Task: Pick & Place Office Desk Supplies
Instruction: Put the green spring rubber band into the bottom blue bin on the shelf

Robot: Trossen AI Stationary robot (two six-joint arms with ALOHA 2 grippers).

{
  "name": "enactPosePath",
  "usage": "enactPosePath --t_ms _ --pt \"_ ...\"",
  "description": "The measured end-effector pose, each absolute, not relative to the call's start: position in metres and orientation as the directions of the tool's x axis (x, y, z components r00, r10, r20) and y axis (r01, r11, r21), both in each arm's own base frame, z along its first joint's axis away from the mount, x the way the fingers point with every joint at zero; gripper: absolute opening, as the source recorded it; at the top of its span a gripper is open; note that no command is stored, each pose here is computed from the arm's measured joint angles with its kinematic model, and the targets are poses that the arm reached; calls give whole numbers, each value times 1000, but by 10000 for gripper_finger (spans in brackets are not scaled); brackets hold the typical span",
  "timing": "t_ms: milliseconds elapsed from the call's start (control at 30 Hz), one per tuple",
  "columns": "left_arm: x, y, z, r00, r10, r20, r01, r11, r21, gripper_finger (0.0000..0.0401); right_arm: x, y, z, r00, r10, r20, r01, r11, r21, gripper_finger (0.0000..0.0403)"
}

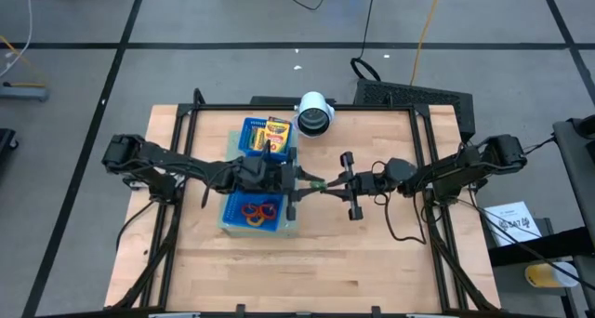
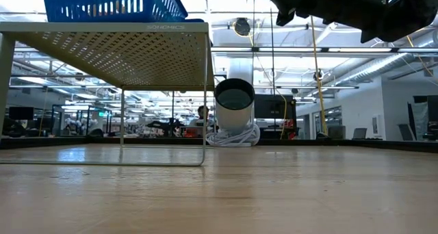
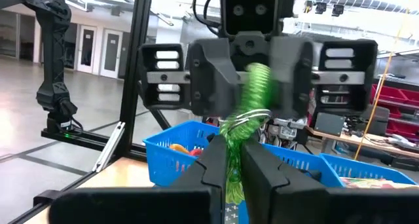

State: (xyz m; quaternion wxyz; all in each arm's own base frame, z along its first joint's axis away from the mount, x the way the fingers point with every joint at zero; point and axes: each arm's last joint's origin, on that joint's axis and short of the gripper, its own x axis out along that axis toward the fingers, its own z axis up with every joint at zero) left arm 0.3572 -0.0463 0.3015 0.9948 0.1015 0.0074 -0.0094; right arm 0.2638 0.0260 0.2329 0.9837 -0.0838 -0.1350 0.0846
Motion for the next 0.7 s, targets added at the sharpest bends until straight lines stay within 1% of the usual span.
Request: enactPosePath --t_ms 167,233,300,400,467,600,700 --pt "357 -48 302 997 -73 -16 75 975 207 23 264 26 233 950 189 250 -144 971 -189 21" --pt "357 -48 302 996 -93 -16 94 974 208 21 264 26 232 951 189 246 -146 972 -183 31" --pt "357 -49 301 994 -105 -17 106 972 208 25 264 25 232 955 166 245 -133 981 -143 46" --pt "353 -49 305 993 -112 -24 114 971 209 43 263 23 233 969 103 225 -75 989 -129 76" --pt "347 -48 314 994 -112 3 109 972 209 45 262 22 233 978 60 202 -32 989 -142 100" --pt "329 -46 335 994 -113 11 108 971 213 25 257 19 233 991 -43 125 60 988 -139 157" --pt "311 -46 346 992 -123 -33 127 971 201 21 252 16 234 990 -126 67 133 984 -116 195"
